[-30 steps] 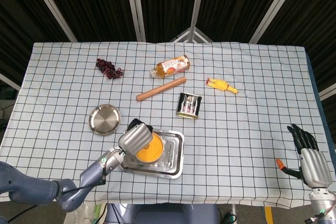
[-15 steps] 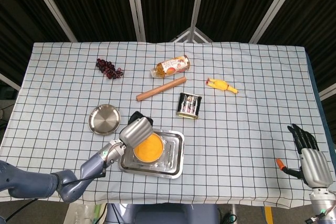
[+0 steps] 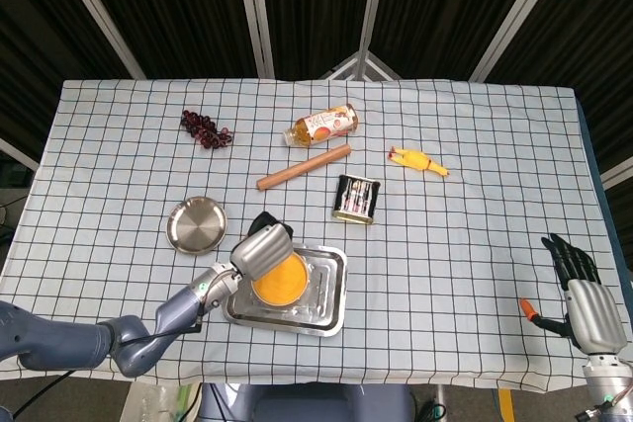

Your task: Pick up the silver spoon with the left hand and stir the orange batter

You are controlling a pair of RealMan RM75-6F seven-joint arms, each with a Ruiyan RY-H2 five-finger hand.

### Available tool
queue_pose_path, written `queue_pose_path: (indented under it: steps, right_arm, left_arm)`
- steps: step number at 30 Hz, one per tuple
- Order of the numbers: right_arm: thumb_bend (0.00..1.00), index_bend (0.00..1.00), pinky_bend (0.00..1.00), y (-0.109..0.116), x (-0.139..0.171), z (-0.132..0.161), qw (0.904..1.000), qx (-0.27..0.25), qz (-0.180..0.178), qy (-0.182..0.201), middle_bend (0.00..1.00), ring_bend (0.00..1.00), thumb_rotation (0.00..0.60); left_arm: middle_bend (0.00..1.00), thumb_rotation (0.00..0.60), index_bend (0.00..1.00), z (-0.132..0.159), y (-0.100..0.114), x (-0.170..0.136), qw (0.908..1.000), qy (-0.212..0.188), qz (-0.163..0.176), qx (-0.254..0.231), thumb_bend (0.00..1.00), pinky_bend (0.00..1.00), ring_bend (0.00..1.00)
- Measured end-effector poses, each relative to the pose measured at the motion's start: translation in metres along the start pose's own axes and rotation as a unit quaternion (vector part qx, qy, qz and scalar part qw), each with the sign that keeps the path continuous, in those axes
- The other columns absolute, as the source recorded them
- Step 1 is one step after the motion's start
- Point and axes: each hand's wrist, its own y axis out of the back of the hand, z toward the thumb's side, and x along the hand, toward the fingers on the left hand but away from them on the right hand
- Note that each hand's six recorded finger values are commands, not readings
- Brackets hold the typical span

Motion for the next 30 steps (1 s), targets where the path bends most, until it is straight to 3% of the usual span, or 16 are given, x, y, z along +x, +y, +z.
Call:
queue_pose_path:
  steps: [19,30]
  right_arm:
    - [0.34,0.0,0.0,0.0,0.0,0.0,1.0,0.001,-0.001,0.001,0.0,0.0,0.6]
    - [0.34,0.0,0.0,-0.001,0.0,0.0,1.0,-0.002,0.001,-0.001,0.0,0.0,0.6]
  left_arm:
    - [1.0,0.6,0.78,0.008,0.025,-0.002,0.9981,-0.007,0.051,-0.035,0.57,1.0,1.0]
    - [1.0,0.6,0.78,-0.013,0.012,-0.015,0.9988,0.005,0.041,-0.026,0.57,1.0,1.0]
